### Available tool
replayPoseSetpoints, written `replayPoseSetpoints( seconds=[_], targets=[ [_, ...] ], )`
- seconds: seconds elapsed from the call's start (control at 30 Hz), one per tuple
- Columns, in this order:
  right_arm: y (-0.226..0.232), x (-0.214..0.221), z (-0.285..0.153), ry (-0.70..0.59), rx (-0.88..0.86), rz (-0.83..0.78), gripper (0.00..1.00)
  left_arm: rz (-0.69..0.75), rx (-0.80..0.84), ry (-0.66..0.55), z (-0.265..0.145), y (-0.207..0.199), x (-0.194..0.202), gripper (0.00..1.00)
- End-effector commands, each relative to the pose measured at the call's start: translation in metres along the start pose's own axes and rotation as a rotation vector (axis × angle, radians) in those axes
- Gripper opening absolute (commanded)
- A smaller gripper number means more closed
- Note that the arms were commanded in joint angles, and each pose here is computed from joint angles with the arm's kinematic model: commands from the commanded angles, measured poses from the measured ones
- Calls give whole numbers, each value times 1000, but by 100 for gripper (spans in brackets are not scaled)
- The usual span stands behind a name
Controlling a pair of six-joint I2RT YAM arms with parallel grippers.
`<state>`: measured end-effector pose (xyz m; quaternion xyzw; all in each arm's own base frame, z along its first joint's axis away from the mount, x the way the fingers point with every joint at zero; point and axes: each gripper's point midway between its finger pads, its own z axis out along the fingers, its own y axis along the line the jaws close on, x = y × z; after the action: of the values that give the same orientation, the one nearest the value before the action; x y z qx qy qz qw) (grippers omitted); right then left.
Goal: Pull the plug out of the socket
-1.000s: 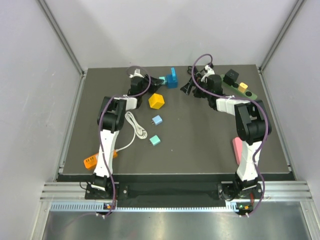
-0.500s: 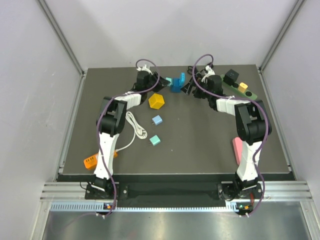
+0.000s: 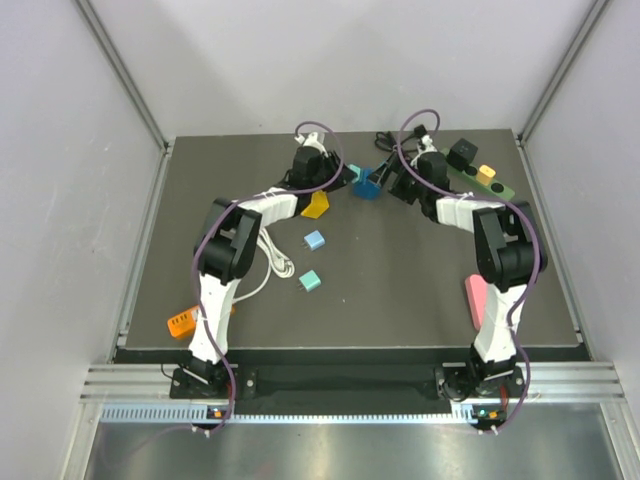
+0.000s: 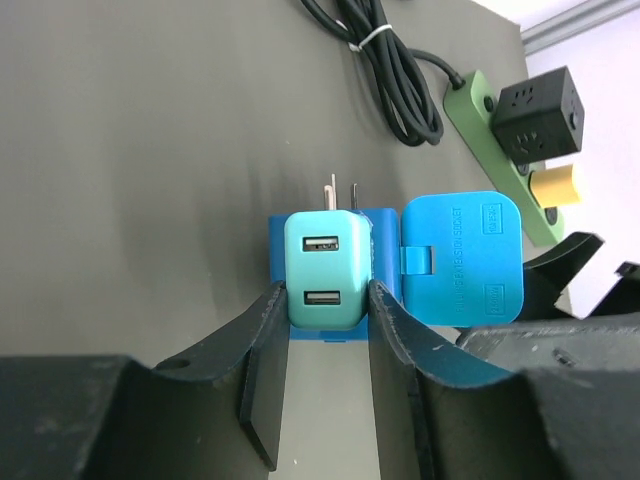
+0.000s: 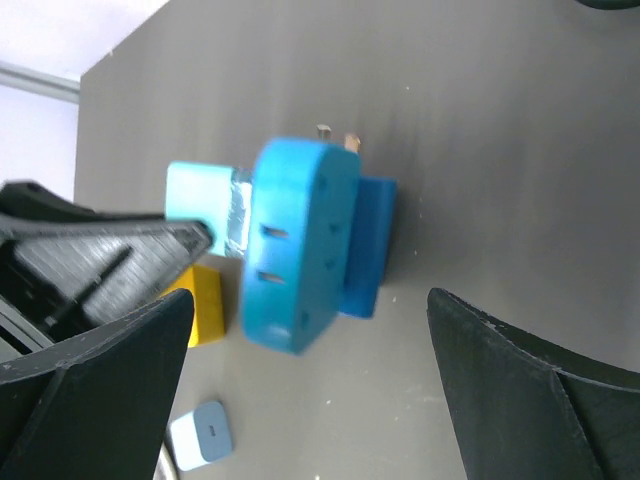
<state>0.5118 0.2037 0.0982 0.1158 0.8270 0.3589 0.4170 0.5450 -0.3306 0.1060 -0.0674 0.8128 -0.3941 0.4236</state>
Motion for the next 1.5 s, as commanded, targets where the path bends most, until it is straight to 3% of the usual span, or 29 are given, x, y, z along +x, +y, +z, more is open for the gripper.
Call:
replayPoseSetpoints(
  seconds=[0.0,0.4,0.97,1.47],
  targets=[
    [31,-41,-19,-98,-25,24,100,79,-37,-12,-12,-9,-2,0],
    [0,-32,-4,-21,27,199,100,156,-75,-13,-20,-17,24,0],
    [-1,-22,7,46,-15,238,97,218,-69,-4,-20,-29,42,0],
    [-13,-14,14,43,18,267,81,219,-84,-6,-19,-35,62,0]
  ],
)
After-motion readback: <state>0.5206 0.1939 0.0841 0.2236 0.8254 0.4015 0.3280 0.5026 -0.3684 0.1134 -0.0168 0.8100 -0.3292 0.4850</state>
